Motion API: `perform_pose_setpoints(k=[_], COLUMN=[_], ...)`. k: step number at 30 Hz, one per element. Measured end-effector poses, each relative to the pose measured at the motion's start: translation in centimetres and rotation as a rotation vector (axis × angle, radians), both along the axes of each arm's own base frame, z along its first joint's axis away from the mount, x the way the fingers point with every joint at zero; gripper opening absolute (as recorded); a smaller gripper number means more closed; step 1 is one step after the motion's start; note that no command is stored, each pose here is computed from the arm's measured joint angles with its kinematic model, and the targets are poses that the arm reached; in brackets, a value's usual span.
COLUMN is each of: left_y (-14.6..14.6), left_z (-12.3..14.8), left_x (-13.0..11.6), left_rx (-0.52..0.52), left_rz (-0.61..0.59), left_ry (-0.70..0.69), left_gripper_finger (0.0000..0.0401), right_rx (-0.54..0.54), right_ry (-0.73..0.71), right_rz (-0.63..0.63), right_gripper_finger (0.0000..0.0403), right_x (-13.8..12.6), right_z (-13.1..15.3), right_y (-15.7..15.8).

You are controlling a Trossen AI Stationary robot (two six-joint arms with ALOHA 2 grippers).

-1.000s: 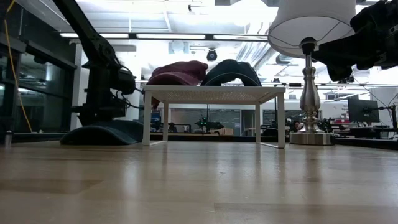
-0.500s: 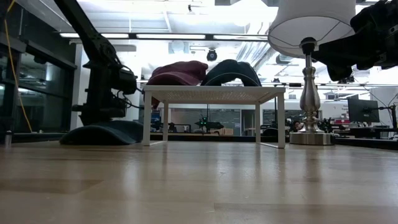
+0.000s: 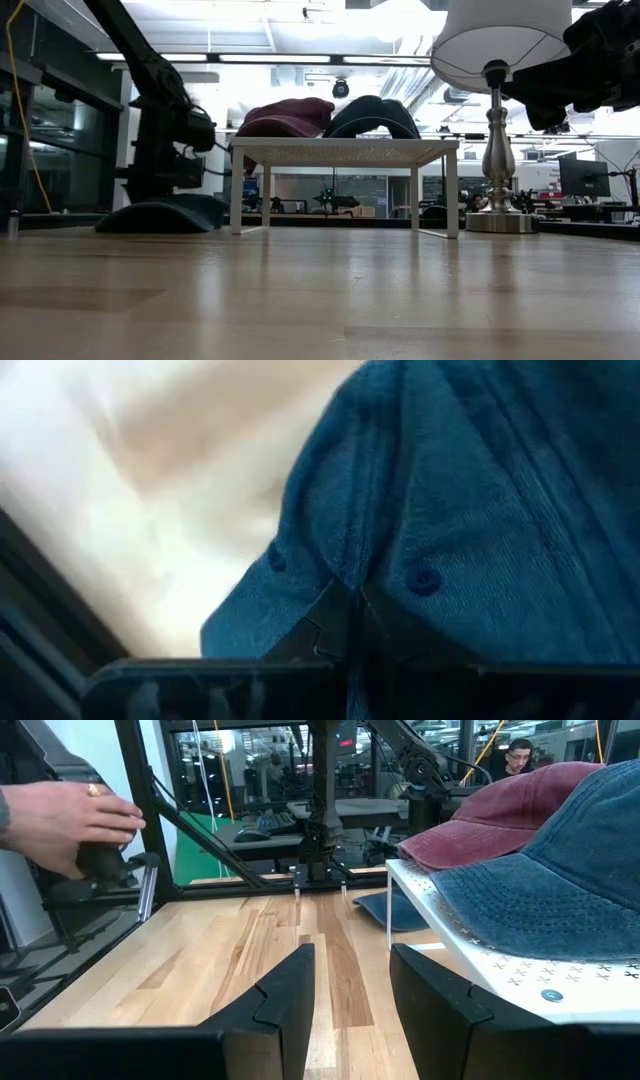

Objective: Pick & Place hat
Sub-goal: Stack the blue cap on top of the blue cap on the shelf

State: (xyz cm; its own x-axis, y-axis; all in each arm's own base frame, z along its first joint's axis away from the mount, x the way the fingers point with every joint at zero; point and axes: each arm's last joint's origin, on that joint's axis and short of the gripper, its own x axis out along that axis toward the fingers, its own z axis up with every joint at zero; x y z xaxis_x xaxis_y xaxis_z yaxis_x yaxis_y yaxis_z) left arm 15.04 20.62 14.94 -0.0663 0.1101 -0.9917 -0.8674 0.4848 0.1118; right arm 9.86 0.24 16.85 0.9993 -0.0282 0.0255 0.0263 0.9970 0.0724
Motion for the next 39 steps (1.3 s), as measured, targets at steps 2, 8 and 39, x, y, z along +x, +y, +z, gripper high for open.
perform_pose_setpoints(k=[2,8,39], left_y=[-0.2,-0.7,-8.2], left_z=[0.7,3.3,13.4], left_x=[-0.6,-2.0,-6.8], left_rx=[-0.004,0.041,0.320], left_rz=[0.018,0.065,0.105], left_ry=[-0.009,-0.064,-0.472], left_gripper_finger=[0.0002,0.0001,0.0000], right_rx=[0.000,0.000,0.000], right_ry=[0.000,0.000,0.000], right_rz=[0.000,-0.001,0.000], right_gripper_finger=[0.0126,0.0126,0.0126], right_x=[0.0,0.0,0.0], right_z=[0.0,0.0,0.0], right_y=[0.0,0.0,0.0])
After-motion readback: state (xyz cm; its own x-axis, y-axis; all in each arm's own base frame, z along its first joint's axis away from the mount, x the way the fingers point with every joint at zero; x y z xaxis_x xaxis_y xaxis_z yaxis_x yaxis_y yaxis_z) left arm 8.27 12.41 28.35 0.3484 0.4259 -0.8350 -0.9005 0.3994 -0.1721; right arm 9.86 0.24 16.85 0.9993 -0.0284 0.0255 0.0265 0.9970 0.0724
